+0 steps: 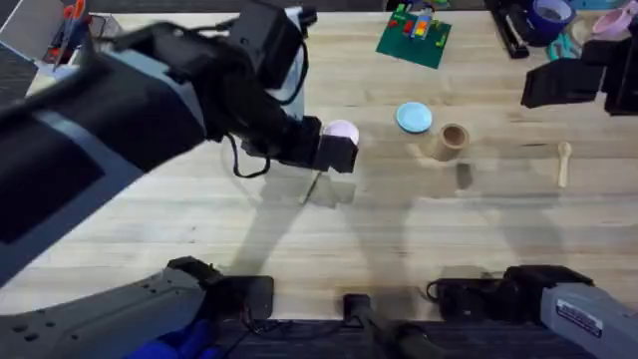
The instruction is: Pick up a utensil and set it on the pink plate, then put the other utensil in the container.
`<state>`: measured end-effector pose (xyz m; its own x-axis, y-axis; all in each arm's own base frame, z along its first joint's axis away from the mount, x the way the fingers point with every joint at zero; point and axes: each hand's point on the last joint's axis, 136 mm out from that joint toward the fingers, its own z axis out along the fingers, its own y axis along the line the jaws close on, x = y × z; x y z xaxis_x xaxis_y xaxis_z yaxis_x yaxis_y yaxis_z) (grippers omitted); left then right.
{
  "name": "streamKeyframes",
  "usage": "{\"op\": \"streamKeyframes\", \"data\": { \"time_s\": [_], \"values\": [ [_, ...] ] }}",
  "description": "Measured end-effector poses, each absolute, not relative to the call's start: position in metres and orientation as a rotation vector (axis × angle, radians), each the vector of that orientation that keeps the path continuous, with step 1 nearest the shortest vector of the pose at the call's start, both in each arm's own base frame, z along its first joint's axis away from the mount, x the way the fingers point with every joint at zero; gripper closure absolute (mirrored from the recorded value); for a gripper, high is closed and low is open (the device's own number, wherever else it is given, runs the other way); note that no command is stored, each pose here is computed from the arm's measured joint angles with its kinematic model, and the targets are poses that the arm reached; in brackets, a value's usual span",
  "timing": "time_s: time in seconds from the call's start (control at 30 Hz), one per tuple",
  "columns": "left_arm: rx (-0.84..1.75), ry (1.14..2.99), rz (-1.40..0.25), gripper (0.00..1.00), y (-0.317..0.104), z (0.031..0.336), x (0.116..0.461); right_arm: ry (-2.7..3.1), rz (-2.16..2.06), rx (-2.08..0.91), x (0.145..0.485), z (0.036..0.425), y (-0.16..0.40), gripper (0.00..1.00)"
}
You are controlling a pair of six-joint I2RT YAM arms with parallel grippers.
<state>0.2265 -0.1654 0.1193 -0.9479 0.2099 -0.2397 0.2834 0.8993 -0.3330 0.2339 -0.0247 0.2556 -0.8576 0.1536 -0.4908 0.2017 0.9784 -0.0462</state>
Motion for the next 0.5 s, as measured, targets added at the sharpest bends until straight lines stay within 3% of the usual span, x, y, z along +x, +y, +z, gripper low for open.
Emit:
{"op": "streamKeyframes", "data": {
  "time_s": [0.3,0.5],
  "values": [
    [0.360,2.881,-0.452,0.006,-0.156,0.098,0.230,2.620,-0.131,0.251,0.234,0.256,-0.025,0.005],
    [0.395,2.984,-0.380,0.006,-0.158,0.069,0.225,2.621,-0.131,0.251,0.234,0.256,-0.025,0.004]
  ]
}}
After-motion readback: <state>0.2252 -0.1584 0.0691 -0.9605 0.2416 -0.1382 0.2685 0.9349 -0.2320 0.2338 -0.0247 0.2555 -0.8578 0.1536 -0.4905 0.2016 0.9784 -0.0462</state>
